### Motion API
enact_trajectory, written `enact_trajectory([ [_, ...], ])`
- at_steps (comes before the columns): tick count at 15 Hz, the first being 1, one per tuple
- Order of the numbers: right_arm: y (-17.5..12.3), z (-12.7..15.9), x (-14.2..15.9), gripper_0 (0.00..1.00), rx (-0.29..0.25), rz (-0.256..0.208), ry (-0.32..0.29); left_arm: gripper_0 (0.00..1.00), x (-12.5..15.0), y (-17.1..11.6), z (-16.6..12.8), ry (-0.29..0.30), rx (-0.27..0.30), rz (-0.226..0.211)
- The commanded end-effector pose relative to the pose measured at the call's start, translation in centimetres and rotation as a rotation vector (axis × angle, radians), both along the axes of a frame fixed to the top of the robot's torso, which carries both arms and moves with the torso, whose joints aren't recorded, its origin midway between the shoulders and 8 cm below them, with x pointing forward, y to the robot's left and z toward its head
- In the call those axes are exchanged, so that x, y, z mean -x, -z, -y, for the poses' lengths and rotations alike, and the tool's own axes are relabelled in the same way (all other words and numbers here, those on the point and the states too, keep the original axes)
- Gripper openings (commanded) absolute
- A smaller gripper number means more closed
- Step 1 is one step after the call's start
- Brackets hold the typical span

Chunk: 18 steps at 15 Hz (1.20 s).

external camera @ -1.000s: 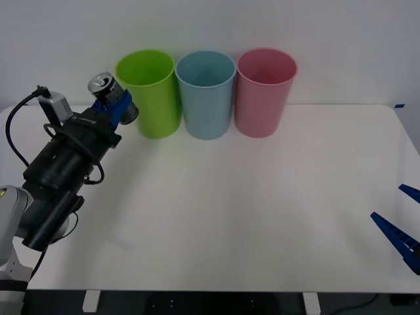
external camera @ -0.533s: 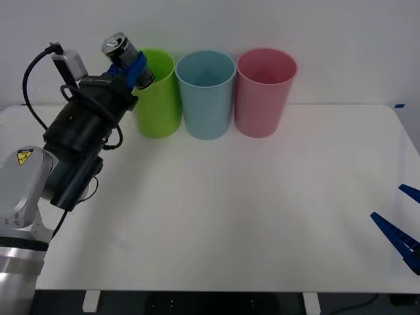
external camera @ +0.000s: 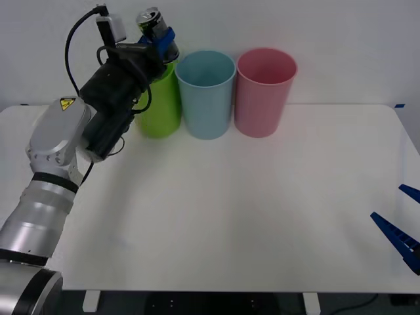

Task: Grasp the object on the table and drop it into the matching bin: aluminum can to the light blue bin, PET bottle to the pink bin.

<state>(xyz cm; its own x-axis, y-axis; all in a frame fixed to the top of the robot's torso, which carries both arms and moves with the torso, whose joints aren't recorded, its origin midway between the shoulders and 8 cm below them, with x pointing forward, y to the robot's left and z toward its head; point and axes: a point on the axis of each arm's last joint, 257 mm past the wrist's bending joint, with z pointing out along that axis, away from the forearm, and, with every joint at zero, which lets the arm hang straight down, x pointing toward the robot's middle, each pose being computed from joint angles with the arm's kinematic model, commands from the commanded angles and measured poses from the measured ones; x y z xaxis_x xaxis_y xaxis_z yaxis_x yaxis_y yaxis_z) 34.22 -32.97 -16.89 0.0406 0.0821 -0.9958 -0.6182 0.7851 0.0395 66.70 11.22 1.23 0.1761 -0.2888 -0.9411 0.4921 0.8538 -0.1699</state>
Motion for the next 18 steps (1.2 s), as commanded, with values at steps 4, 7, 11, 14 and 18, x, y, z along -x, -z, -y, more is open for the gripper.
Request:
enact_trajectory([
  [4, 0.0, 0.0, 0.0, 1.0, 0.0, 0.0, 0.0, 0.0, -4.3, 0.0, 4.8, -0.092, -0.092, -0.034],
  [7, 0.0, 0.0, 0.0, 1.0, 0.0, 0.0, 0.0, 0.0, -5.3, 0.3, 6.7, -0.164, -0.149, -0.037],
  [11, 0.0, 0.0, 0.0, 1.0, 0.0, 0.0, 0.0, 0.0, -5.4, 0.3, 7.4, -0.168, -0.168, -0.034],
  [14, 0.0, 0.0, 0.0, 1.0, 0.0, 0.0, 0.0, 0.0, -5.3, 0.4, 7.7, -0.165, -0.173, -0.034],
  [18, 0.0, 0.0, 0.0, 1.0, 0.0, 0.0, 0.0, 0.0, -5.3, 0.5, 7.7, -0.165, -0.175, -0.034],
])
